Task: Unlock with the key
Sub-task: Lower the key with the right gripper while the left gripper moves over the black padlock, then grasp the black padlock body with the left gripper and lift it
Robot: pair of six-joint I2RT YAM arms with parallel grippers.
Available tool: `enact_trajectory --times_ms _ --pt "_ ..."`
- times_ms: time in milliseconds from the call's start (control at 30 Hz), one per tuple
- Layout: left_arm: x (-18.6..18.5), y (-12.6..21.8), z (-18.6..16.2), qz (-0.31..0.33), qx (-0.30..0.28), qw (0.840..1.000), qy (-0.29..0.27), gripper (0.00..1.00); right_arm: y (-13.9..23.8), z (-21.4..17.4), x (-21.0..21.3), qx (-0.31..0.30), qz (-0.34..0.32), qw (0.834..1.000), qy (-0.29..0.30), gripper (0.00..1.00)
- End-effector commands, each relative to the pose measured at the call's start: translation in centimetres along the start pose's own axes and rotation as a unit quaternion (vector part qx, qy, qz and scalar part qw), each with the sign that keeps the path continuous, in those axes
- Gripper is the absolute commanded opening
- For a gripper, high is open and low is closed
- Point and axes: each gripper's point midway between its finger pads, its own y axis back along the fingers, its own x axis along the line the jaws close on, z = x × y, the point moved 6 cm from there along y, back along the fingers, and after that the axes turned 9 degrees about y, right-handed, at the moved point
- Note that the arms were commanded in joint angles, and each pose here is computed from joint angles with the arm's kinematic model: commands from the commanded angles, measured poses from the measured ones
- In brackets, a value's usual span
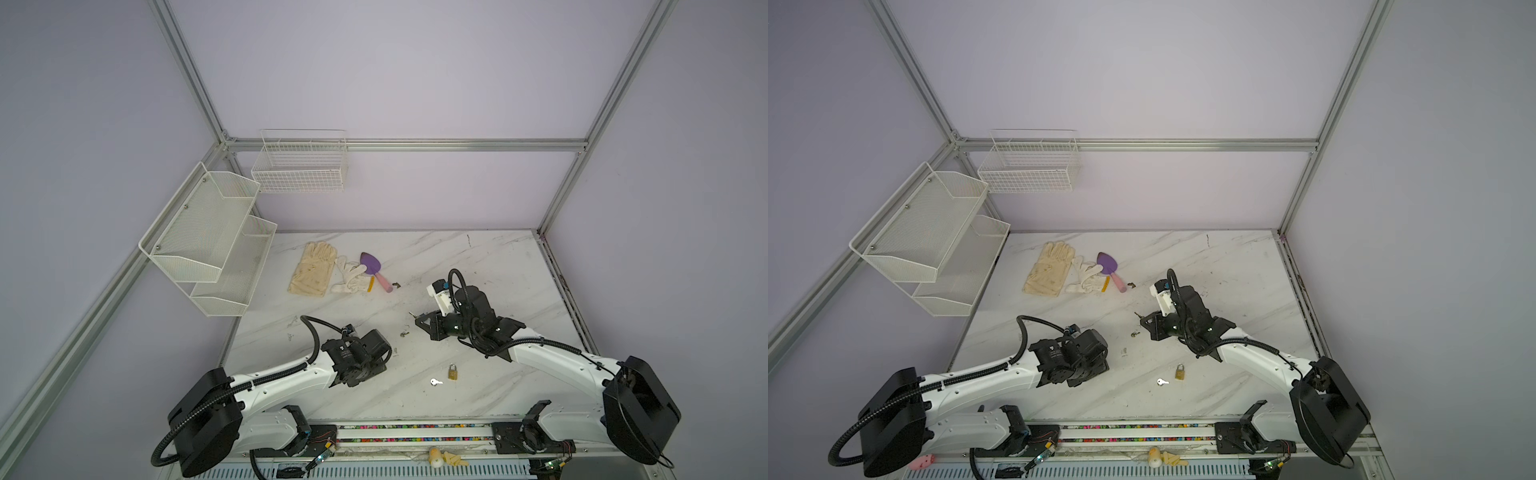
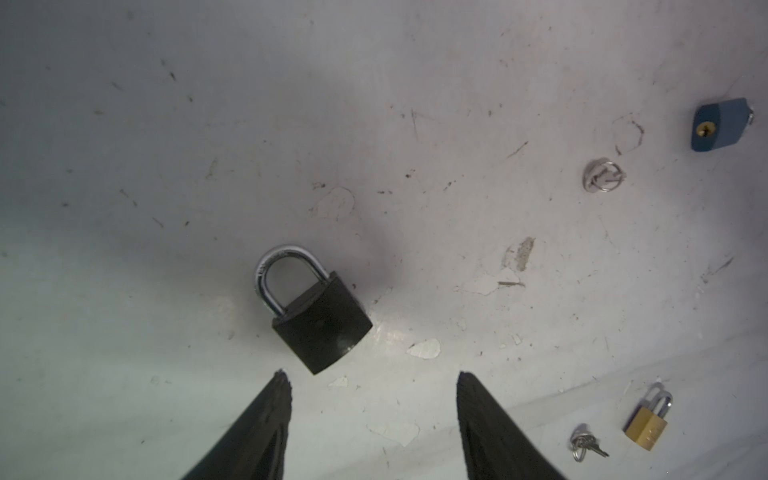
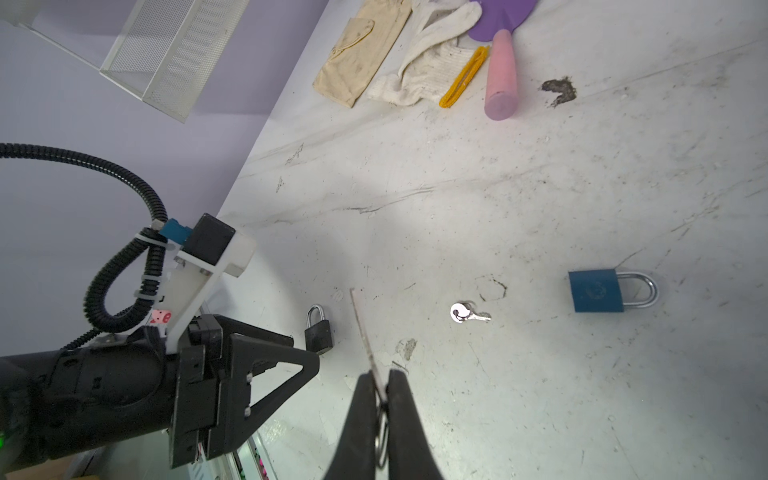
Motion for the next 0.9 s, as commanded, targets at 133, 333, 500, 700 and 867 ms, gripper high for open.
enact_trajectory --times_ms 133,333,500,700,867 --pt "1.6 -1.4 0.1 0.018 -0.024 0.999 0.017 0.61 0.1 0.0 0.0 -0.008 0.003 1.0 0.014 0.0" --pt "0.9 -2.2 0.1 0.034 -0.025 0.999 -0.005 0.55 -0.2 0.3 0.0 -0.006 0.001 1.0 0.015 0.0" --pt "1.0 -2.5 0.5 0.074 -0.038 0.996 -0.008 0.51 -0.1 0.4 0.1 -0.007 -0.001 1.0 0.018 0.0" --pt "-0.4 -3.4 0.6 0.098 -0.035 0.993 -0.05 0.47 -0.1 0.4 0.0 -0.006 -0.002 1.0 0.017 0.0" --pt "-0.4 -3.9 0.6 0.109 -0.035 0.991 -0.064 0.45 0.0 0.6 0.1 -0.007 -0.002 1.0 0.017 0.0"
